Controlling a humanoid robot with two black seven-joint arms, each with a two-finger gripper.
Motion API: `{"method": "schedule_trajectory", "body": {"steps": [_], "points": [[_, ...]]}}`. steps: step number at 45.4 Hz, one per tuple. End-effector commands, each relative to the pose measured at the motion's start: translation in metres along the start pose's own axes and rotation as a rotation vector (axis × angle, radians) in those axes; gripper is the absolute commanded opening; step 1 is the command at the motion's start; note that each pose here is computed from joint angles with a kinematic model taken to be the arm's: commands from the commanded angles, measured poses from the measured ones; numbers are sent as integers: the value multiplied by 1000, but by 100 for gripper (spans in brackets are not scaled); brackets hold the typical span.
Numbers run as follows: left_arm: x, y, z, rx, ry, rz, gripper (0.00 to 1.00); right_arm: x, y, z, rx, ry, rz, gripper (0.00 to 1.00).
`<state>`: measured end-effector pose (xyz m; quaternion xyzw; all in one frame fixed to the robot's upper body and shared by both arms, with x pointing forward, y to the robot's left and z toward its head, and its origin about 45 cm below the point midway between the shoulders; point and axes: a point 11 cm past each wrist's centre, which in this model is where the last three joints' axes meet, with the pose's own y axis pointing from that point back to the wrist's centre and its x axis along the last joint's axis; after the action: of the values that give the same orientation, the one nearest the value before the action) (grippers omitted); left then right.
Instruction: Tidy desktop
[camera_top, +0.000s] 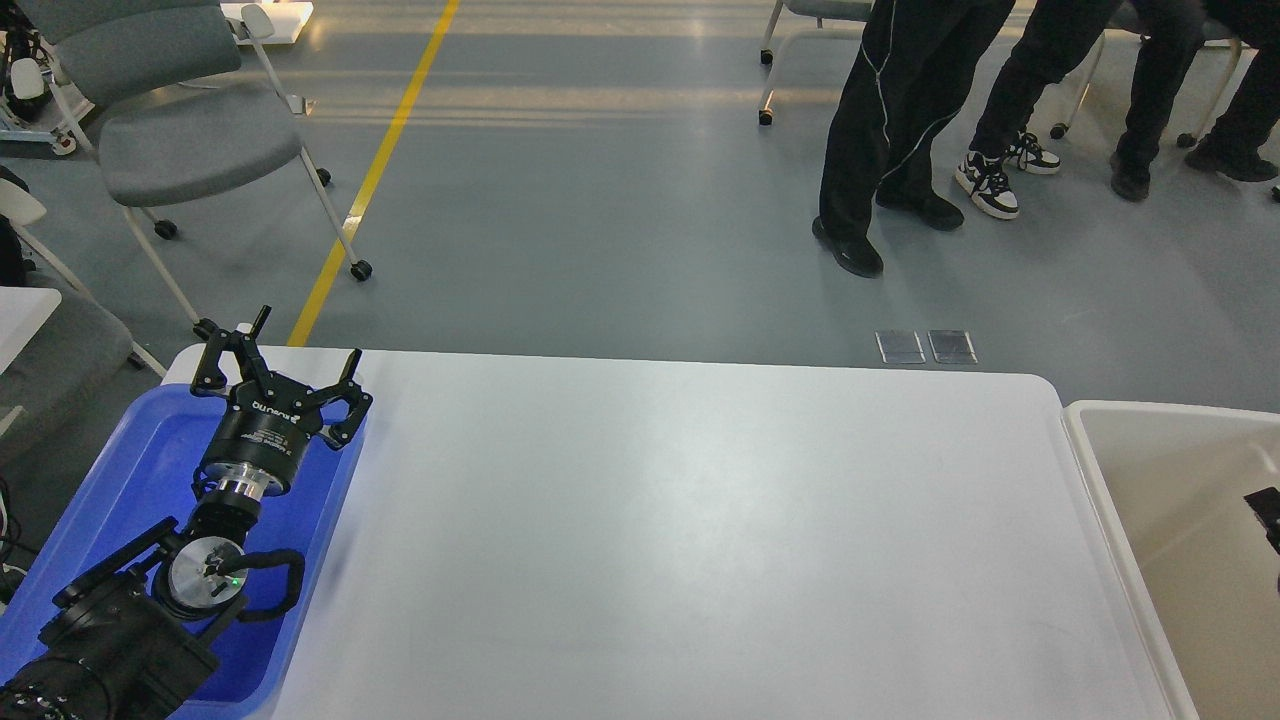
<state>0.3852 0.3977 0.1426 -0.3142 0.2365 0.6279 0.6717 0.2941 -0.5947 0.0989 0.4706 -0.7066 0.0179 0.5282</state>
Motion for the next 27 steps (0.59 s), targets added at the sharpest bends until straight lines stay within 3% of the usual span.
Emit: {"method": "schedule_trajectory", "body": {"steps": [1,17,27], "points": [[0,0,0,1,-1,0,100,13,-1,-4,-1,-182,45,100],[0,0,0,-1,0,0,100,55,-5,-29,95,-782,82,100],[0,0,0,0,0,0,100,52,-5,-40,175,-1087,69,100]]}}
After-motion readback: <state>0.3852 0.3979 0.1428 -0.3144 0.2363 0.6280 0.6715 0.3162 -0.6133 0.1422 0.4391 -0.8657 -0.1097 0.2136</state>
